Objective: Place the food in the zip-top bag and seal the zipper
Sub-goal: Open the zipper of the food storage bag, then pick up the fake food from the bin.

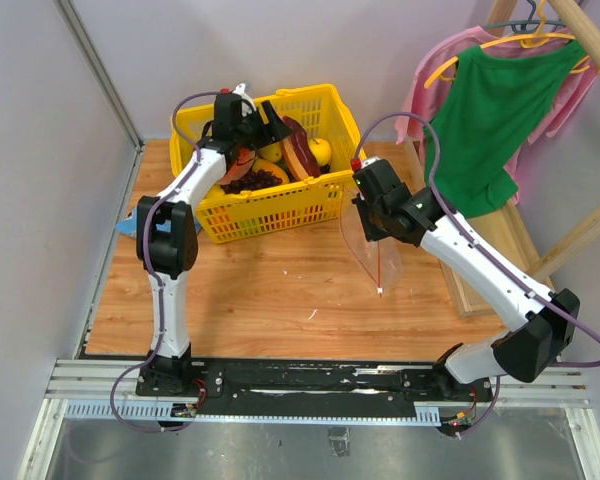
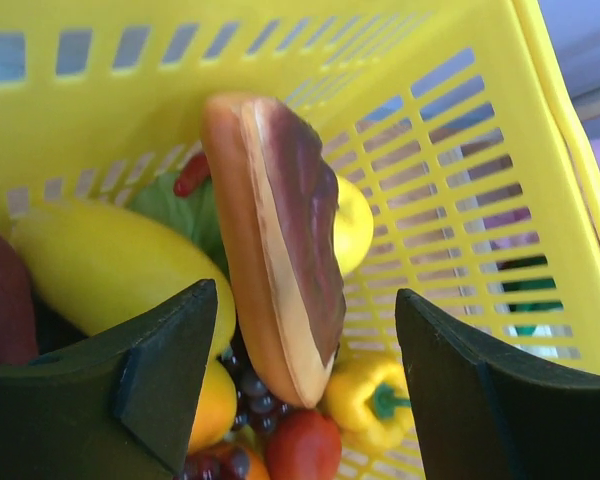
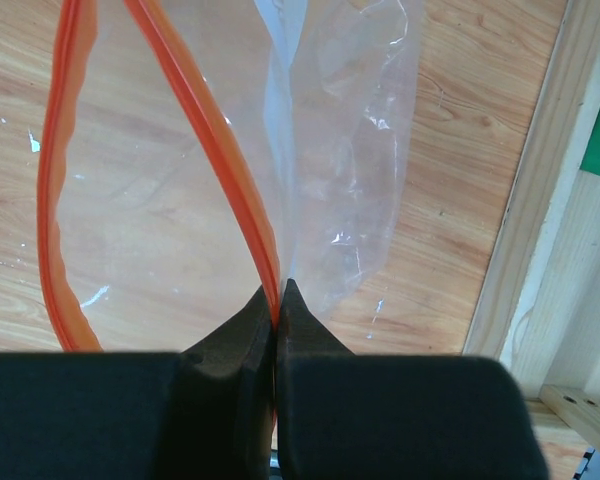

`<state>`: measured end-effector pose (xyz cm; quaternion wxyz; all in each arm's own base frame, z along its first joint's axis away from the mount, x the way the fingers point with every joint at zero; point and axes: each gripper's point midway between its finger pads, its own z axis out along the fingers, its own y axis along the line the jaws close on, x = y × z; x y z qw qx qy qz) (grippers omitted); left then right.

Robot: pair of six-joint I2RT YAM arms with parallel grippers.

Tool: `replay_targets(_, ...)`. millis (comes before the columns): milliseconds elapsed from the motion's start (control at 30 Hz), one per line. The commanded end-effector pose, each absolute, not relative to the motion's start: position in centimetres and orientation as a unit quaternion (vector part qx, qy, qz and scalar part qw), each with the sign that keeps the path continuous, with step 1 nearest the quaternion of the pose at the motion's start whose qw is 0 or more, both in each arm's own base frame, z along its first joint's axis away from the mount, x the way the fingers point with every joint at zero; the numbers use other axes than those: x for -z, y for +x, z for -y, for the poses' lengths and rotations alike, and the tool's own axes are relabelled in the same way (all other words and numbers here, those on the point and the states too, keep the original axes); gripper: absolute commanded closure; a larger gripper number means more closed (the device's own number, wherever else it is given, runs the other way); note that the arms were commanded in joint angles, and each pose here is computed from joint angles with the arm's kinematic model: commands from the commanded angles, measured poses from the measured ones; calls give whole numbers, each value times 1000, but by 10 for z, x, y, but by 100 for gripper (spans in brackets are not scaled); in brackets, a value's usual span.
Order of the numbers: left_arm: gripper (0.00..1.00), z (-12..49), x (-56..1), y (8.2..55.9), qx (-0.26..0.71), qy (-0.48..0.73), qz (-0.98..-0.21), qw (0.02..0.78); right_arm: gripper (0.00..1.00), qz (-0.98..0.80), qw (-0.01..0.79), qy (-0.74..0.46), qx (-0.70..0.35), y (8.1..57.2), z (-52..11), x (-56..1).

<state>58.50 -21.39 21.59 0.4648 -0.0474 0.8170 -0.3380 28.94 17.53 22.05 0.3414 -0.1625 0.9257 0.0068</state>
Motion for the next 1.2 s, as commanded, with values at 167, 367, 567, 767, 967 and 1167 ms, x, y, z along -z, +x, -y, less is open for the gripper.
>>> replay_targets(167,24,221,-217,631,341,-50,-794,500,99,-928,333,-165,-5,290,-171,-212)
replay_targets(367,29,233,-196,632,373,-43,-794,478,99,-929,333,-164,-3,290,-170,-211)
replay_targets(567,54,247,-214,620,412,-1,-774,480,99,-929,332,-164,-2,292,-171,-211)
replay_targets(767,92,250,-234,605,428,29,-757,492,99,-928,334,-164,-2,294,-172,-213)
replay_targets(967,100,245,-264,590,419,49,-748,512,99,-928,335,-163,-4,296,-173,-216)
replay_targets(1167,100,235,-305,573,400,60,-735,544,99,-927,340,-160,-7,299,-172,-221)
